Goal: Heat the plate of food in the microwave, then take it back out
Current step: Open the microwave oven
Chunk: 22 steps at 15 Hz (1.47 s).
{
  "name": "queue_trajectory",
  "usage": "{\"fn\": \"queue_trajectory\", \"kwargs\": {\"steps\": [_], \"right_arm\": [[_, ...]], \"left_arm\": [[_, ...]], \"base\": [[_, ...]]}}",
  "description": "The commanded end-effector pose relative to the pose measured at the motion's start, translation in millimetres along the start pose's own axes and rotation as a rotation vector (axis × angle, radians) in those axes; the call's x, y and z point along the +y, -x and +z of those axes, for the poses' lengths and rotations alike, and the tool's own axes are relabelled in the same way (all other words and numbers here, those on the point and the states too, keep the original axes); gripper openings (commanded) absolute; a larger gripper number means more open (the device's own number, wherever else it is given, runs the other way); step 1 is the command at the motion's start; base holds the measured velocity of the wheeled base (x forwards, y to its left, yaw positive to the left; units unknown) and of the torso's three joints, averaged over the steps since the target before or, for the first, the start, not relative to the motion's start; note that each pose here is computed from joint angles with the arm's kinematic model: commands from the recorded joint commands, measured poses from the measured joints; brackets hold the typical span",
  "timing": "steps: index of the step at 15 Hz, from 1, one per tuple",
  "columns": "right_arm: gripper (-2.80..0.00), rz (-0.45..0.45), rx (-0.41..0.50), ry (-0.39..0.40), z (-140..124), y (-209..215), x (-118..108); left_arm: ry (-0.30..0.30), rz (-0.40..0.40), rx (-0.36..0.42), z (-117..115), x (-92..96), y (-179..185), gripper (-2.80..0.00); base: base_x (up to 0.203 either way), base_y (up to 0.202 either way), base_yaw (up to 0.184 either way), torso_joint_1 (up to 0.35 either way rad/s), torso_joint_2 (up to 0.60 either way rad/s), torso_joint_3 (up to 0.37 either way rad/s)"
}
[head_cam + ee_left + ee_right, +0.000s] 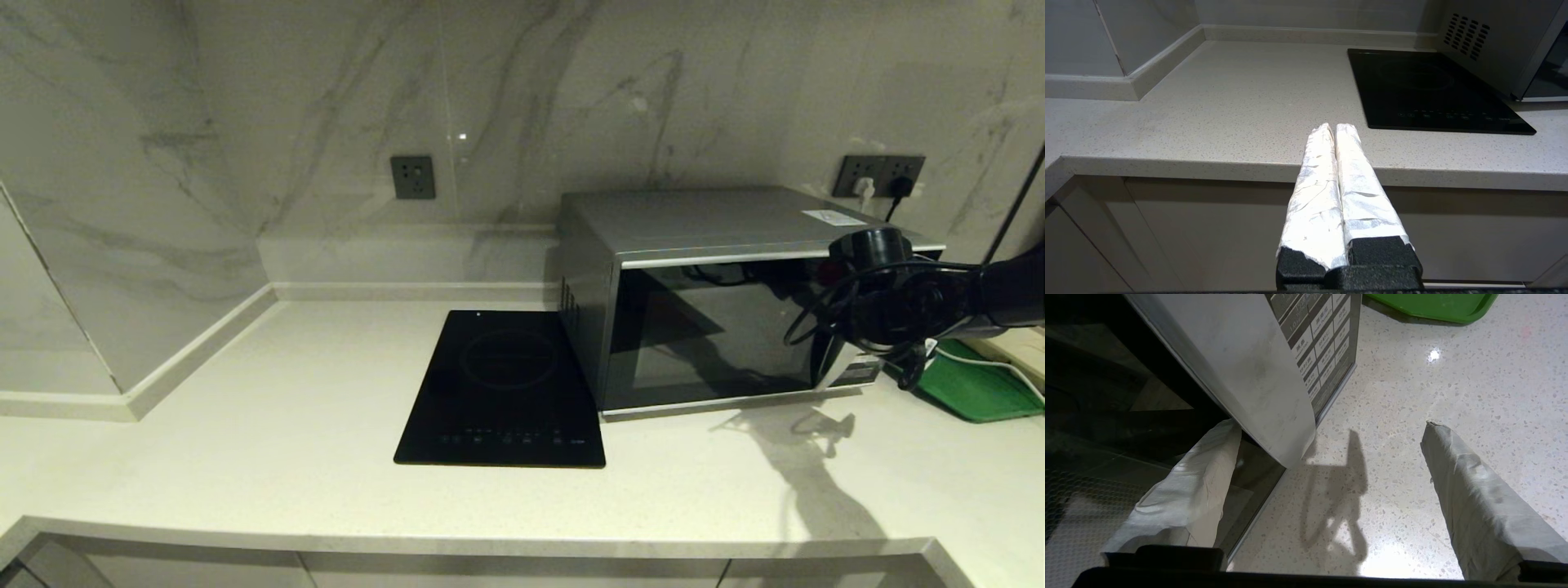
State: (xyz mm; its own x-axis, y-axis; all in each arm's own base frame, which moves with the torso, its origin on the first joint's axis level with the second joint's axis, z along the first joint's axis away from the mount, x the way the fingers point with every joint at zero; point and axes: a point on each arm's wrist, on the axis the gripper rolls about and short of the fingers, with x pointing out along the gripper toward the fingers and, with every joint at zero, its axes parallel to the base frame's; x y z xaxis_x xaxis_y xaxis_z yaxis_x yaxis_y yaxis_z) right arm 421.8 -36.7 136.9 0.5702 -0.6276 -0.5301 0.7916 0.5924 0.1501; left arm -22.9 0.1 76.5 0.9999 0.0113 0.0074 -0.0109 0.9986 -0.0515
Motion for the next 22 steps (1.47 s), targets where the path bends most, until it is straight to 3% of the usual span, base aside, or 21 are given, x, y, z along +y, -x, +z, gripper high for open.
{"fn": "queue_trajectory", "kwargs": {"steps": [1, 6, 12, 15, 17, 18, 22], "right_arm": [[0.0, -0.027, -0.007, -0.02, 4.9, -6.6, -7.8], [0.0, -0.074, -0.058, -0.083, 17.6, 6.9, -21.3], [0.0, -0.089, -0.036, -0.139, 11.6, 37.6, -48.6], [0.0, -0.097, 0.024, -0.093, -8.7, 39.5, -55.8], [0.0, -0.008, 0.132, -0.032, -23.2, 41.2, -53.2], [-2.8, 0.037, 0.167, -0.013, -28.4, 46.7, -50.4], [-2.8, 0.214, 0.197, 0.072, -34.6, 113.3, -62.9]], "left_arm": [[0.001, 0.0, 0.0, 0.0, 0.0, 0.0, -2.8], [0.001, 0.001, 0.0, 0.0, 0.0, 0.0, -2.8], [0.001, 0.001, 0.0, 0.0, 0.0, 0.0, -2.8], [0.001, 0.001, -0.002, 0.0, 0.0, 0.1, -2.8], [0.001, 0.001, 0.0, 0.0, 0.0, 0.0, -2.8], [0.001, 0.001, -0.002, 0.0, 0.0, 0.1, -2.8], [0.001, 0.001, -0.001, 0.0, 0.0, 0.0, -2.8]], "base": [[0.0, 0.0, 0.0, 0.0, 0.0, 0.0], [0.0, 0.0, 0.0, 0.0, 0.0, 0.0], [0.0, 0.0, 0.0, 0.0, 0.0, 0.0], [0.0, 0.0, 0.0, 0.0, 0.0, 0.0], [0.0, 0.0, 0.0, 0.0, 0.0, 0.0], [0.0, 0.0, 0.0, 0.0, 0.0, 0.0], [0.0, 0.0, 0.0, 0.0, 0.0, 0.0]]}}
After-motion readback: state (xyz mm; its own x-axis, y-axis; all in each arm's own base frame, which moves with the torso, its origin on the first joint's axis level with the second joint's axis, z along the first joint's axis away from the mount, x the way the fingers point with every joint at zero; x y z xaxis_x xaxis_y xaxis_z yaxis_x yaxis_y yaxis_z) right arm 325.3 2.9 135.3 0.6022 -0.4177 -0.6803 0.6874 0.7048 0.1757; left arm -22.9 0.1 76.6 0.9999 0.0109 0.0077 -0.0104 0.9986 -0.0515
